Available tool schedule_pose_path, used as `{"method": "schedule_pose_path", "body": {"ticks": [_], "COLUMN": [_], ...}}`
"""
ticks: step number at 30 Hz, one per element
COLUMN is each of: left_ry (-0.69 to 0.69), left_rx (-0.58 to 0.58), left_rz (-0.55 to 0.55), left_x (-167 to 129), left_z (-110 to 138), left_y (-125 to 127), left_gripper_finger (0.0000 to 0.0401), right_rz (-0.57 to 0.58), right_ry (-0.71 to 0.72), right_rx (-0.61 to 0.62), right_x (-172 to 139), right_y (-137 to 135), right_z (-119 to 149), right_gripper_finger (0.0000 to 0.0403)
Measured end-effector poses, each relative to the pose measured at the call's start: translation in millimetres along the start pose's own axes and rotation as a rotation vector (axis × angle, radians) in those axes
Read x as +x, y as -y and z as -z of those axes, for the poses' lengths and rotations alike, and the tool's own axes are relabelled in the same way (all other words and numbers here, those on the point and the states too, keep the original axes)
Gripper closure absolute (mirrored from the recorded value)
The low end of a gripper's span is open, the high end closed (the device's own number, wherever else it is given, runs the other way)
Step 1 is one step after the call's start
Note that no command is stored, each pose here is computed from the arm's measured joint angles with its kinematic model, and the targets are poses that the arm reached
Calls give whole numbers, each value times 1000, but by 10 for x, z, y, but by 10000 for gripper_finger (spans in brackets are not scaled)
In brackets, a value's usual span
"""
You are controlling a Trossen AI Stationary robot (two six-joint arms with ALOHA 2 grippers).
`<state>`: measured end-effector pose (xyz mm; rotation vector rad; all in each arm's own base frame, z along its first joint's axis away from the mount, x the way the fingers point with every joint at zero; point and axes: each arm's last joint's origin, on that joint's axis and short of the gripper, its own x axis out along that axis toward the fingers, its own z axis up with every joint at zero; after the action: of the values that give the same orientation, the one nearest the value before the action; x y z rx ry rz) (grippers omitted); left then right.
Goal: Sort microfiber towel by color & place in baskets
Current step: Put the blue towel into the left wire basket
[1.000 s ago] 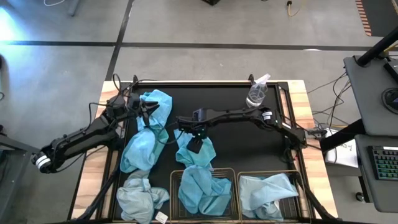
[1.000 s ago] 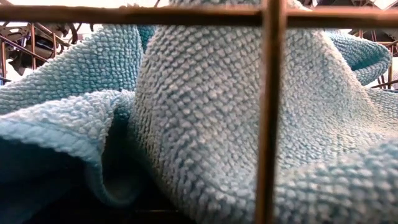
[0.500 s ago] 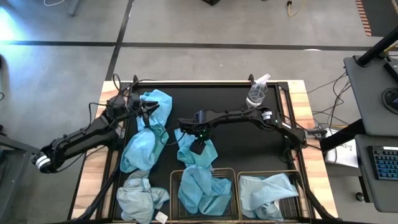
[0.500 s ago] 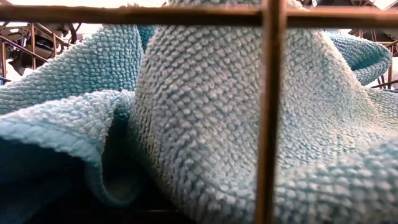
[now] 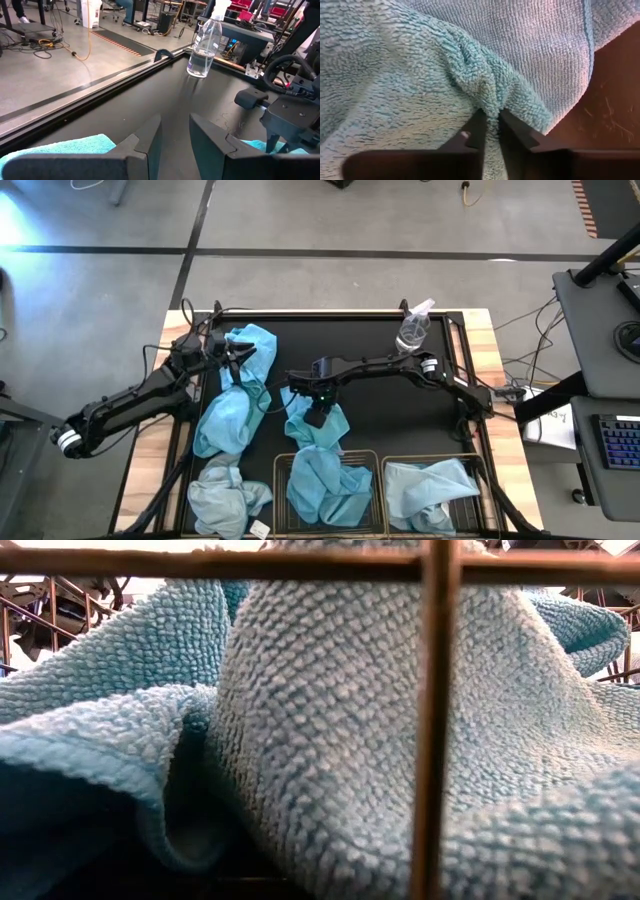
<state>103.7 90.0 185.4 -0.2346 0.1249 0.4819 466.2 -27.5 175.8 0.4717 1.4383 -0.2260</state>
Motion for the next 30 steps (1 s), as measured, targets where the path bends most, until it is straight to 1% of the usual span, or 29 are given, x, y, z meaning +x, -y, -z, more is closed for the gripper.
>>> {"method": "schedule_pose_path", "body": {"ticks": [2, 6, 10, 15, 19, 25, 30], "left_ry": [0, 0, 0, -1, -1, 1, 14], "left_rx": [0, 0, 0, -6, -34, -63, -104], "left_rz": [0, 0, 0, 0, -3, -12, -93], "left_x": [0, 0, 0, 0, 0, 1, 1], "left_z": [0, 0, 0, 1, 1, 1, 0], "left_y": [0, 0, 0, 0, -1, -4, -29], "left_gripper_finger": [317, 317, 317, 317, 317, 317, 317], "right_rz": [-2, -6, -28, -101, -146, -230, -288], "right_ry": [4, 16, 65, 166, 262, 413, 500], "right_rx": [2, 10, 2, -28, -85, -167, -233], "right_x": [-10, -53, -204, -597, -1009, -1561, -1913], "right_y": [2, -3, -49, -183, -348, -627, -829], "right_z": [-8, -26, -78, -119, -49, 139, 406], "right_gripper_finger": [387, 391, 392, 392, 392, 392, 392]}}
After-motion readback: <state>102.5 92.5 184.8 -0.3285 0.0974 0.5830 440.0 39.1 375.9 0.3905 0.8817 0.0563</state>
